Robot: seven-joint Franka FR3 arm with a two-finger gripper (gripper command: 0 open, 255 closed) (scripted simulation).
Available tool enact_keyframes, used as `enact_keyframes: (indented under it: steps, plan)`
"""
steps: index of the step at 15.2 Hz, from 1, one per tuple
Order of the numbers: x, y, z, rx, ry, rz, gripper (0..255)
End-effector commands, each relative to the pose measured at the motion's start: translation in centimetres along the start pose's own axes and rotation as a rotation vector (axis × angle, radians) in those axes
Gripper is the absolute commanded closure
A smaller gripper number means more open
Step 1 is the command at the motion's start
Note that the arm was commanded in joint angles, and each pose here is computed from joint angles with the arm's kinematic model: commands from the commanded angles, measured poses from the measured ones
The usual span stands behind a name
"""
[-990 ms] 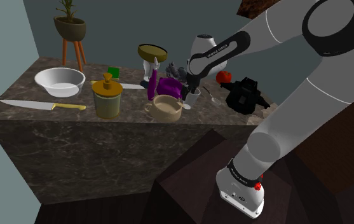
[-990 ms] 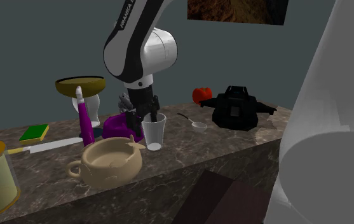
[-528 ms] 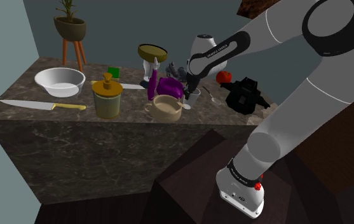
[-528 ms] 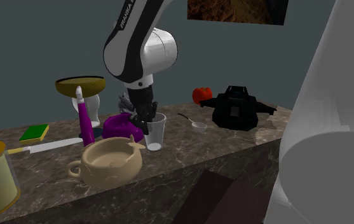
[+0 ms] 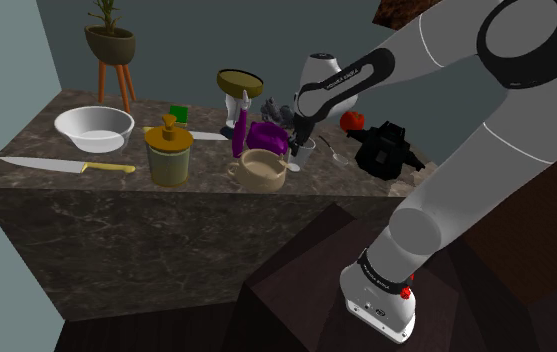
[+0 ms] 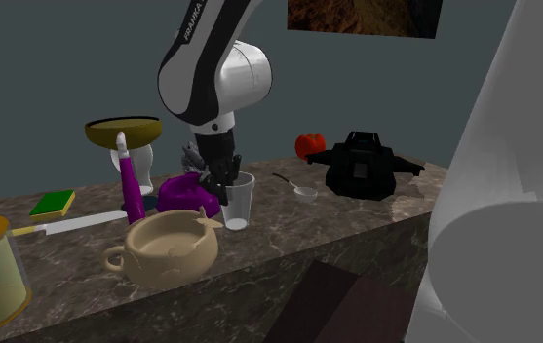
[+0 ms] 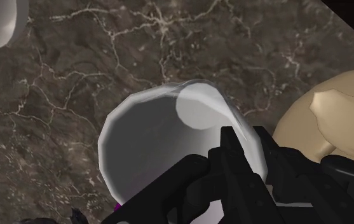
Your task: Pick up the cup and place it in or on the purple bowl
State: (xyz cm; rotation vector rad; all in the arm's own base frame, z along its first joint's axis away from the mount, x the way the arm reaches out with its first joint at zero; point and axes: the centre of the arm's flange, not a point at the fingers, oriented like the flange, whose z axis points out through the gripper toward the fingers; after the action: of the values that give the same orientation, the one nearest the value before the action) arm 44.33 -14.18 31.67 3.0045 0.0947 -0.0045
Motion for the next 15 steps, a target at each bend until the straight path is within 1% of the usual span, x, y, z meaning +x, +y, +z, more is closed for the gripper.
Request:
enact_keyframes:
  steps: [1, 15]
  plan:
    - [0.0, 0.1, -0.7, 0.0, 0.0, 0.0, 255]
    - [-0.1, 1.1, -8.1, 0.0, 0.0, 0.0, 255]
